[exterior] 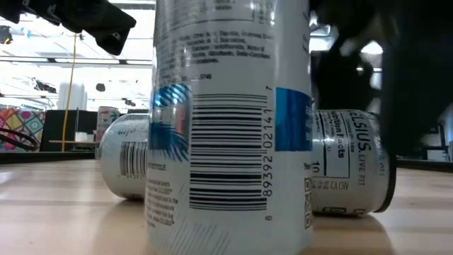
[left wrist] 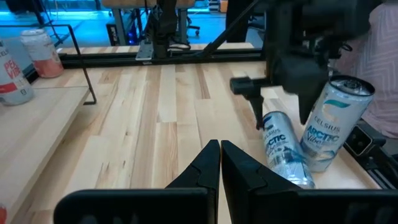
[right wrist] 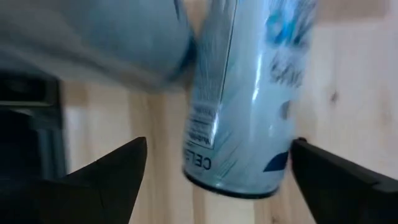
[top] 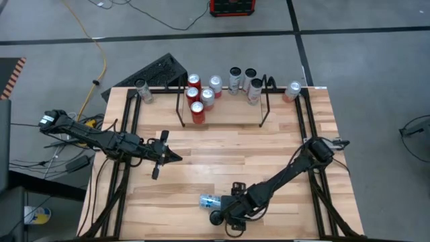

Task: Place canned beverage on shelf
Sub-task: Adjust the white blue soda can, then adjust the soda cans on the shelf

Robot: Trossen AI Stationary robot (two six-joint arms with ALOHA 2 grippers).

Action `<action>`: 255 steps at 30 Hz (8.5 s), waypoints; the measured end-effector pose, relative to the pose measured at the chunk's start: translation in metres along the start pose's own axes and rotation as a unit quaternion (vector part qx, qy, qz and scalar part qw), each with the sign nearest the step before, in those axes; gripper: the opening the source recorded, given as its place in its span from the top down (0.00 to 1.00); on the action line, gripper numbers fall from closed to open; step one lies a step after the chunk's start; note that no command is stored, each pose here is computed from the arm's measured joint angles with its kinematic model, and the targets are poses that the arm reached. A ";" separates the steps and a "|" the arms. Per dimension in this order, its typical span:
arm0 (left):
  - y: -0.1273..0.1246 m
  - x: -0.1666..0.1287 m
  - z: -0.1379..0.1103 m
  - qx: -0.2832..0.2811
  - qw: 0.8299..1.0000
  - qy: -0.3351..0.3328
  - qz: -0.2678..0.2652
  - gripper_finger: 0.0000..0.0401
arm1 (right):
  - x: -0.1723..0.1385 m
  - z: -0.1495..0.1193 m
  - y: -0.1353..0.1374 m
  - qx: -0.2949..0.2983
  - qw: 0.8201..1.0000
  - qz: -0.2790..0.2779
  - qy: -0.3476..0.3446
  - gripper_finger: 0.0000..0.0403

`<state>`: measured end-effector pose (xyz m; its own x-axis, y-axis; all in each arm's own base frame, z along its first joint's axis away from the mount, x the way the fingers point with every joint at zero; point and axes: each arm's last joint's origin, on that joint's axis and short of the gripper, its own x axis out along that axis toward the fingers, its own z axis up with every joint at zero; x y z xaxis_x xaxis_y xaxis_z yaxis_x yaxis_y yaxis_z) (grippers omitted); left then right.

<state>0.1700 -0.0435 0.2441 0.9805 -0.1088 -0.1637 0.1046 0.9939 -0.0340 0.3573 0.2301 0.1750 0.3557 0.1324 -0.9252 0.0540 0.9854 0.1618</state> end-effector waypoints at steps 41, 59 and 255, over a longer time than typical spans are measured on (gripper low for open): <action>-0.001 0.000 -0.002 0.022 1.000 0.008 -0.010 1.00 | -0.077 0.013 -0.104 0.111 0.977 -0.037 0.177 0.44; -0.001 0.000 -0.005 0.043 0.999 0.026 -0.017 1.00 | -0.119 0.008 -0.198 0.426 0.802 0.142 0.394 0.42; 0.015 -0.002 -0.012 0.047 0.980 0.060 0.184 1.00 | -0.211 0.105 -0.459 0.319 0.920 -0.213 -0.077 0.34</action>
<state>0.1676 -0.0285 0.2321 0.9285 0.2618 -0.2634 -0.2320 0.9627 0.1392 0.3554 -0.2619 0.3321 0.3002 -0.3158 -0.9001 0.7388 0.6738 0.0100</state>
